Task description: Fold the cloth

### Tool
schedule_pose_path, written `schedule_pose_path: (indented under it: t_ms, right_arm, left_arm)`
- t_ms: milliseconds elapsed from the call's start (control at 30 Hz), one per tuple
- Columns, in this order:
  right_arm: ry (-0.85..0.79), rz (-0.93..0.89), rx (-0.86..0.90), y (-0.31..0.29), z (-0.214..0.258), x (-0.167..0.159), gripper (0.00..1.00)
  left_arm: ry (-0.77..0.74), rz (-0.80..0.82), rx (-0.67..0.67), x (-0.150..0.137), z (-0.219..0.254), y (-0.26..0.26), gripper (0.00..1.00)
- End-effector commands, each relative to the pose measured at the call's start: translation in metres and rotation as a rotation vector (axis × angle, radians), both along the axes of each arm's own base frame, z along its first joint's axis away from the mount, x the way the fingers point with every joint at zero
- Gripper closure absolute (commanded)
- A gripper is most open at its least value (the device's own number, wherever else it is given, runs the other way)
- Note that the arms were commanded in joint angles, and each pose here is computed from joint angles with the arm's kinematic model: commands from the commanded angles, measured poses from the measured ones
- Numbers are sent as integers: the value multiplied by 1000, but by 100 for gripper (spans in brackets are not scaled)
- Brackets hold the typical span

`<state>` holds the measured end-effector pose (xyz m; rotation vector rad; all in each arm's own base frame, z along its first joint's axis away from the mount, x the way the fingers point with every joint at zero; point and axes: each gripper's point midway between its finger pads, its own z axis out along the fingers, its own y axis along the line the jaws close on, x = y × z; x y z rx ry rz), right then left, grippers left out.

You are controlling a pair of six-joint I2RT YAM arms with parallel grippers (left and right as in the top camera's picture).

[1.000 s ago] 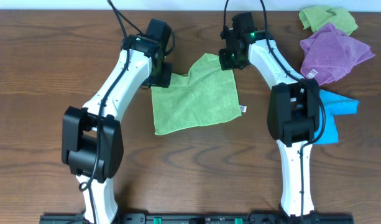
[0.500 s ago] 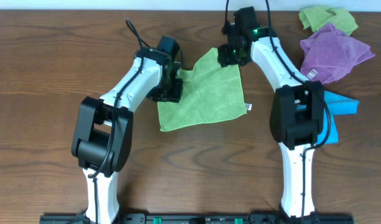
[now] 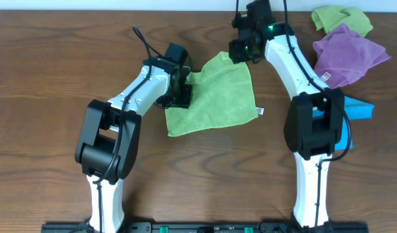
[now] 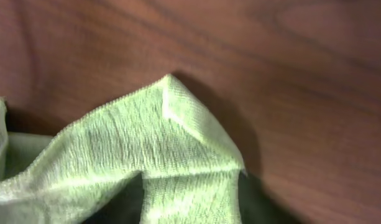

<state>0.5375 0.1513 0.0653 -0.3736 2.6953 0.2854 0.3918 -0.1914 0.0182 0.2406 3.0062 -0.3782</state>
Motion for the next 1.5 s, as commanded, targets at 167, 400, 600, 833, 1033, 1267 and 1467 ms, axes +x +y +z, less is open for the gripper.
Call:
schedule_pose_path:
  t_ms: [167, 400, 600, 833, 1033, 1267, 1467]
  right_arm:
    - [32, 54, -18, 7, 33, -26, 99]
    - [7, 60, -99, -7, 72, -45, 99]
    - [94, 71, -149, -16, 53, -65, 98]
    - [204, 111, -132, -6, 23, -94, 98]
    - [228, 203, -145, 13, 21, -109, 99]
    - [230, 227, -152, 15, 20, -112, 98]
    - [235, 227, -154, 15, 19, -113, 98]
  left_arm:
    - [-25, 56, -9, 16, -4, 12, 60]
    - [-91, 79, -30, 37, 4, 16, 61]
    - [-184, 55, -52, 58, 15, 10, 61]
    - [-284, 41, -63, 79, 23, 7, 61]
    - [-321, 51, -43, 88, 22, 10, 61]
    - [-343, 27, -28, 92, 22, 11, 61]
    - [-349, 33, -19, 97, 11, 11, 94]
